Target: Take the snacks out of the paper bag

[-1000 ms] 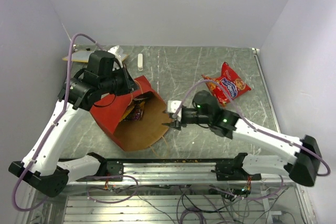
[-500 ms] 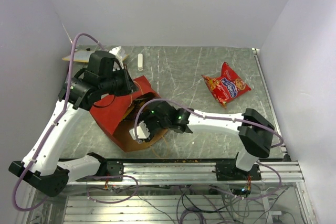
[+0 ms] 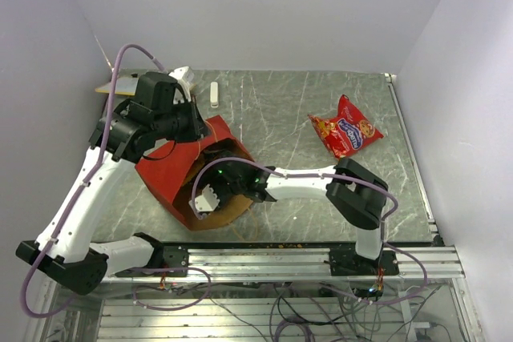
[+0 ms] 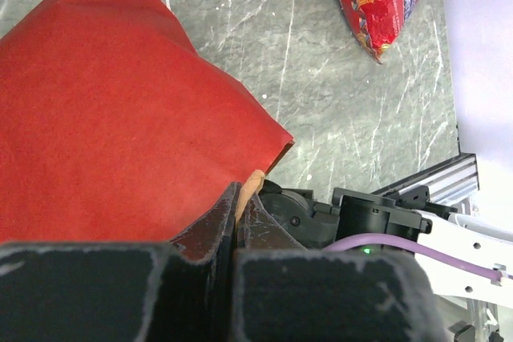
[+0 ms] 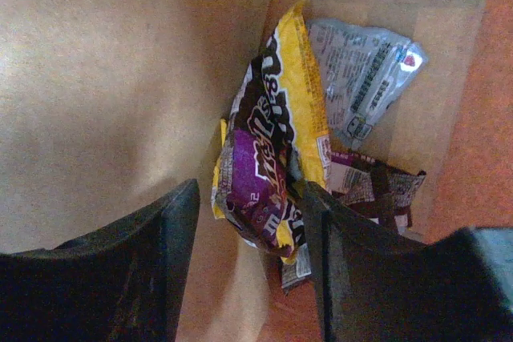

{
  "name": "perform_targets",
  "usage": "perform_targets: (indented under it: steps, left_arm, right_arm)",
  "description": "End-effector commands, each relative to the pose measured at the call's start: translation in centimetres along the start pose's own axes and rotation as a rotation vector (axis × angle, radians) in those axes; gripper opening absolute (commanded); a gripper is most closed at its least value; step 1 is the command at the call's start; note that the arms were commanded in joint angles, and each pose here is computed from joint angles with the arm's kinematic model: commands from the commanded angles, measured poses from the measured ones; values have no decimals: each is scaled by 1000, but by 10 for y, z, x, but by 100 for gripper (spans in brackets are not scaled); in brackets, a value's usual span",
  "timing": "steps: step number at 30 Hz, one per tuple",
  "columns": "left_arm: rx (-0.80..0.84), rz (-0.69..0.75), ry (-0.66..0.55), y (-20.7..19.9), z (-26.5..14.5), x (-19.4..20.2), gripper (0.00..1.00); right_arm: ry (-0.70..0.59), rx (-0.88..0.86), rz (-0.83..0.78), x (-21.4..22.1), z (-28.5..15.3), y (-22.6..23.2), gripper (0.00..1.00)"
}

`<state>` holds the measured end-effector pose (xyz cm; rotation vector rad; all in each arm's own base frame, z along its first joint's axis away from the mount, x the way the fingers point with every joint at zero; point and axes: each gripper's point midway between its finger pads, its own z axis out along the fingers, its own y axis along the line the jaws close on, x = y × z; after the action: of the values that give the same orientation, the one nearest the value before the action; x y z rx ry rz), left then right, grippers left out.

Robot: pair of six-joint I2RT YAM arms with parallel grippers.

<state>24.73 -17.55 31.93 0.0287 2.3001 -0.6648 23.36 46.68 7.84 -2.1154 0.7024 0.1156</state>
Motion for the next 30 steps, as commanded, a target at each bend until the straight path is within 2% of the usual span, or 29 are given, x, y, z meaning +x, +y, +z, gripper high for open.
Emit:
perform_targets:
  steps: [1,3,8,14,22,26,30]
  left_arm:
    - [-4,45,-29,-1,-11,-11,7]
    - [-6,34,-33,1,-10,-10,7]
    - [-16,-69,-44,1,-8,-10,7]
    - [-29,-142,-67,3,-12,-8,7]
    - [-32,-228,-107,2,-18,-13,7]
    - [-65,-245,-115,6,-16,-16,7]
    - [-53,-277,-120,5,-11,-16,7]
  right_arm:
    - [51,59,-54,19,6,-16,50]
    - [47,49,-58,23,6,-14,44]
    - [19,50,-44,21,-6,-14,20]
    - [-52,63,0,6,-26,-21,6]
    - [-114,57,145,-21,-93,-17,0]
    - [-124,89,315,-29,-130,-8,0]
    - [-194,180,544,-41,-165,-1,0]
